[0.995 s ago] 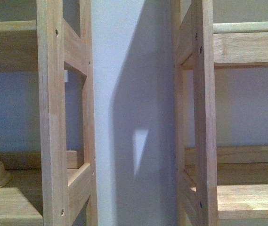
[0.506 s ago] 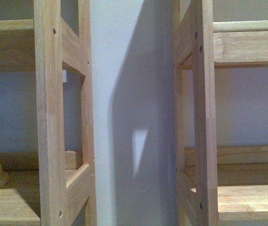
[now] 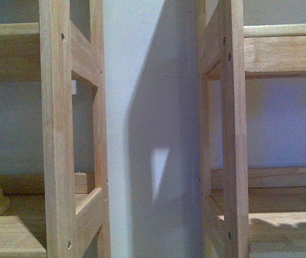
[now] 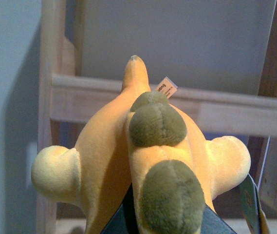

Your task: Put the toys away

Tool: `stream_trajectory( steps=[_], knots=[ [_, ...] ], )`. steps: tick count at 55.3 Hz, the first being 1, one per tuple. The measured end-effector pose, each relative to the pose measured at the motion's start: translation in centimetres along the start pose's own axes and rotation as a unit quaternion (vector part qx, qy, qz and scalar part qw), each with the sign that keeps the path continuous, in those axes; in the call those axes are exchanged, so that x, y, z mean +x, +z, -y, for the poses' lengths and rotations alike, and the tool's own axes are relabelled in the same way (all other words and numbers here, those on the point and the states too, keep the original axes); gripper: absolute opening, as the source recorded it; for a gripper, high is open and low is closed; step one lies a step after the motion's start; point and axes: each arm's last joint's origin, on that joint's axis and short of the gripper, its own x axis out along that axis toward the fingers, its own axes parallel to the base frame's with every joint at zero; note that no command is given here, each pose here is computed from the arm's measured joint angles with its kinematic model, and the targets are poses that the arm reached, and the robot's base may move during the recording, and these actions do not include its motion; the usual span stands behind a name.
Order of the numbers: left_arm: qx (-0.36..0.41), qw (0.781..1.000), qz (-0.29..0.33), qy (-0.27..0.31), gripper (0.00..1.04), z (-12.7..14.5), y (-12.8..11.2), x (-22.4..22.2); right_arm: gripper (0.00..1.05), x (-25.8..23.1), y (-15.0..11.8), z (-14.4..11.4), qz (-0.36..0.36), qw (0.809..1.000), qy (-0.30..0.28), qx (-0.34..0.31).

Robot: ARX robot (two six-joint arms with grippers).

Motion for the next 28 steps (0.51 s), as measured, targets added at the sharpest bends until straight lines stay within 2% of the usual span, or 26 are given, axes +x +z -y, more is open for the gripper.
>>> stream_trajectory(
  steps=[14,28],
  knots=[
    [0.000,1.000,0.000,0.000,0.98,0.0,0.0,0.0,0.06,2.6,5.8,0.6,0.072,0.997,0.003,-0.031],
    [0.000,1.000,0.000,0.000,0.98,0.0,0.0,0.0,0.06,4.4,8.5,3.7,0.085,0.995,0.023,-0.040]
  ],
)
